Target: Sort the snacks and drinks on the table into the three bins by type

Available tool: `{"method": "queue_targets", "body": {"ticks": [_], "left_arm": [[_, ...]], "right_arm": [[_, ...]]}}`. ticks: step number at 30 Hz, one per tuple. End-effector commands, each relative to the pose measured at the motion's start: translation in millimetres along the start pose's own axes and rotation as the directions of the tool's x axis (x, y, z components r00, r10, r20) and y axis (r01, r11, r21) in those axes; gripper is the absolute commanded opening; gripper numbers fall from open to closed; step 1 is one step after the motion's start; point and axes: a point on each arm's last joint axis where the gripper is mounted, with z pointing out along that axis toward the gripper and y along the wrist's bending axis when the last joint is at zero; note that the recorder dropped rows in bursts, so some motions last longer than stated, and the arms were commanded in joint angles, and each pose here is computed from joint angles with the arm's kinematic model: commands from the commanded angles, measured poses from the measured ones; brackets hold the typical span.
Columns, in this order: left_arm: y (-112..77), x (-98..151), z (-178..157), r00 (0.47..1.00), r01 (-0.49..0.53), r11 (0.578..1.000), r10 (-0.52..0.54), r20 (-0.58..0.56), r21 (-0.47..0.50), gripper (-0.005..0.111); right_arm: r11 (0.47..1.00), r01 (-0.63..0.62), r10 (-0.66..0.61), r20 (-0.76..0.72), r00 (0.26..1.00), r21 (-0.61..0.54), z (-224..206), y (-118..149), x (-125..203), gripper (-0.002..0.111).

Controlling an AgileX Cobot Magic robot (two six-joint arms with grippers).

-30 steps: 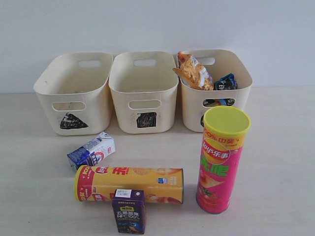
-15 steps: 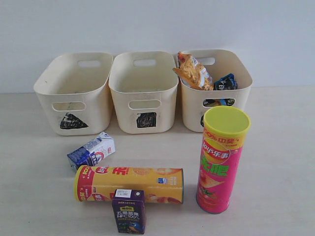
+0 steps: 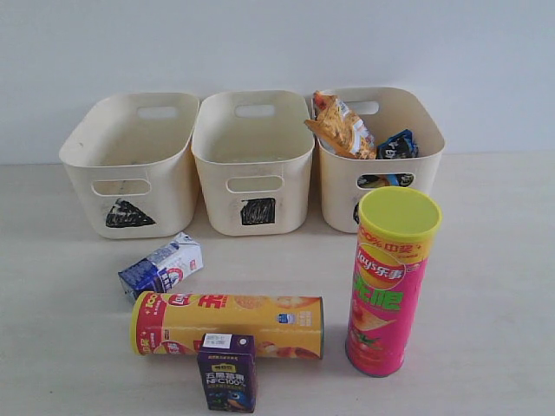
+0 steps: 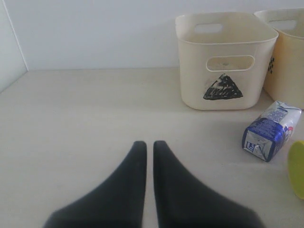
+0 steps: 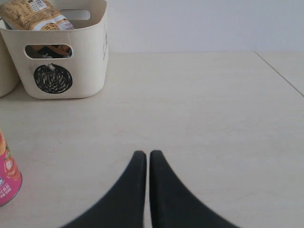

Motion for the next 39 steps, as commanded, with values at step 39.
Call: {"method": "queue_targets", "body": {"ticks": [39], "left_arm": [[0.1,1.3,0.0,1.000,-0.008,1.000,0.008,-0.003,-0.002,0.004]], "right_arm": [[0.956,0.123,-0.125,0.012,0.992,-0.267,110.8,33.2,-62.8,0.000]]}}
